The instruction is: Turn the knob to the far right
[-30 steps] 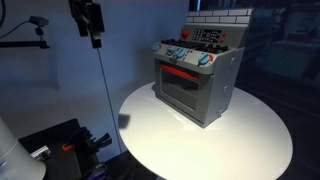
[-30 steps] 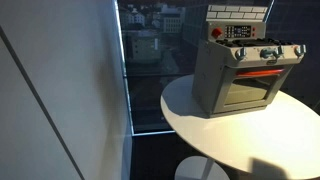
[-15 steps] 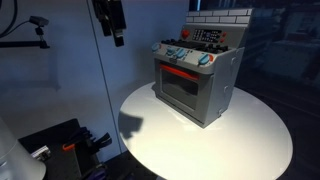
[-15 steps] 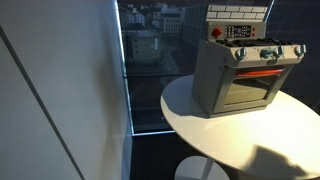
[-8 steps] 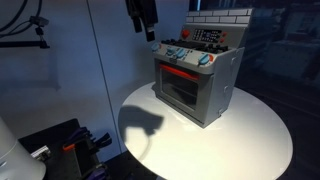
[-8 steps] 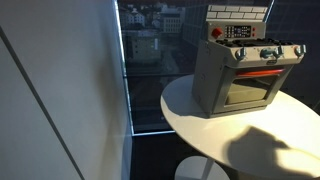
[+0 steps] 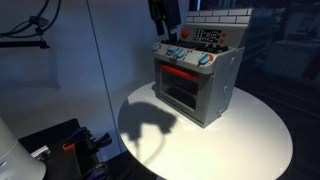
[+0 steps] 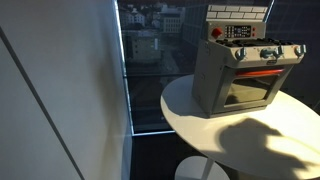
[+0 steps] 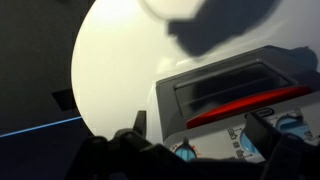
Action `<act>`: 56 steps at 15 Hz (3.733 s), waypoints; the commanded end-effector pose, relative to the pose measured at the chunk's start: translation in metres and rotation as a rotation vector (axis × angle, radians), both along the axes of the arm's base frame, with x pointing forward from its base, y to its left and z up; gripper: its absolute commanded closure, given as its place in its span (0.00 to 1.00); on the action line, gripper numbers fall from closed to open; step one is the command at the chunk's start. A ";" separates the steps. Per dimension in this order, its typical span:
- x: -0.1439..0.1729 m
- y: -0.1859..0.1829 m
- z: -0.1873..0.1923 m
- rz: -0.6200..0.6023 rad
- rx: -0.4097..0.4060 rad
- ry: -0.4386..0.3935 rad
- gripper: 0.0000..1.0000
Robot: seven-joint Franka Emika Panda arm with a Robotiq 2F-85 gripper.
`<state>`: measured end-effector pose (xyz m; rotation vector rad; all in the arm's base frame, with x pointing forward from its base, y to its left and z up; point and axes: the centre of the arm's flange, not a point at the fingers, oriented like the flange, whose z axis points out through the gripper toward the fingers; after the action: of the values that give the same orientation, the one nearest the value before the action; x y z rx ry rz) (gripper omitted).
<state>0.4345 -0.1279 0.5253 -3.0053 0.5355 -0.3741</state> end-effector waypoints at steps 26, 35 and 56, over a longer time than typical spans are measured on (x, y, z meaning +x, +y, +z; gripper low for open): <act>0.070 -0.013 -0.069 -0.145 0.061 -0.242 0.00; 0.081 -0.016 -0.072 -0.130 0.060 -0.311 0.00; 0.113 -0.024 -0.085 -0.120 0.120 -0.397 0.02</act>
<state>0.5370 -0.1467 0.4379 -2.7012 0.6881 -0.8600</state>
